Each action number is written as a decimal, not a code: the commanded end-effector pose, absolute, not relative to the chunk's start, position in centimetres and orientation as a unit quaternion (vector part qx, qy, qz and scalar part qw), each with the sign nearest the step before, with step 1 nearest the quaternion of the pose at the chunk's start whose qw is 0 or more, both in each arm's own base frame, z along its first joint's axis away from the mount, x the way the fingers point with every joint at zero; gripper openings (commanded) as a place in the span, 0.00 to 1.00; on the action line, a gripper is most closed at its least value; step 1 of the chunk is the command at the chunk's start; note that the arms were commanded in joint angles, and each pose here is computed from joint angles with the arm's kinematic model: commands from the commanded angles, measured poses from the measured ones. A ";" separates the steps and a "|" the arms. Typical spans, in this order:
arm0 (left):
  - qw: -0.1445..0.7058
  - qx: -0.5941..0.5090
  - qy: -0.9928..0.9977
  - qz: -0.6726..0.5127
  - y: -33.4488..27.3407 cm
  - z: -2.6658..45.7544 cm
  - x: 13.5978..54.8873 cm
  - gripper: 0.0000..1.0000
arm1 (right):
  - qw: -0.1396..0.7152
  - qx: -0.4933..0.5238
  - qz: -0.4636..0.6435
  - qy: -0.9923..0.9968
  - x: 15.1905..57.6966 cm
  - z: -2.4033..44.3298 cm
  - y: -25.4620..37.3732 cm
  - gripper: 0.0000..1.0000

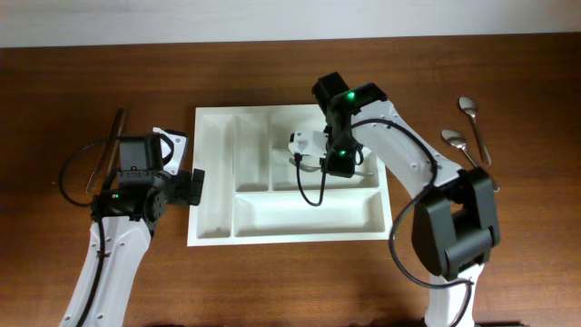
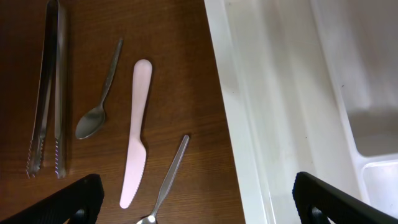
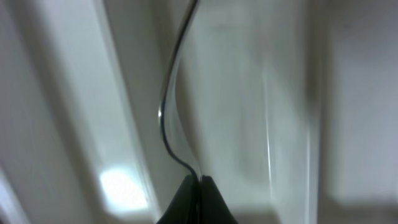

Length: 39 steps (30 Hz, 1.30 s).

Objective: Pack container
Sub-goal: 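Lower the fork into the middle-right compartment and release, then move the right gripper back and grasp the second fork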

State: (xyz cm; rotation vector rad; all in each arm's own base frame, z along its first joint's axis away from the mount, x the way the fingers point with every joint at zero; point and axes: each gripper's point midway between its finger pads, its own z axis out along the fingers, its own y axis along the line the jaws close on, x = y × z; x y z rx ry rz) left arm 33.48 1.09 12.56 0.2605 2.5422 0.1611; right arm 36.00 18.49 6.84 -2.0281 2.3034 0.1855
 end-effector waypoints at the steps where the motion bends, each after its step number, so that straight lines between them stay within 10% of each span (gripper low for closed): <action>1: 0.290 0.101 0.949 0.065 1.3 13.0 33.8 0.99 | 0.024 -0.706 0.053 0.706 36.5 5.0 18.4 0.04; 6: 0.290 0.101 0.949 0.065 1.3 13.0 33.8 0.99 | 0.014 -0.705 0.061 0.706 36.3 3.8 18.5 0.04; 11: 0.290 0.101 0.949 0.065 1.3 13.0 33.8 0.99 | 0.029 -0.631 0.040 0.774 37.8 5.3 18.1 0.50; 19: 0.290 0.101 0.949 0.065 1.3 13.0 33.8 0.99 | 0.159 -0.417 -0.008 0.895 42.9 15.4 11.9 0.44; 24: 0.290 0.101 0.949 0.065 1.3 13.0 33.8 0.99 | 0.222 -0.216 0.012 0.951 44.9 19.1 3.3 0.62; 39: 0.290 0.101 0.949 0.065 1.3 13.0 33.8 0.99 | -0.012 0.004 0.047 0.999 35.0 3.7 -7.0 0.54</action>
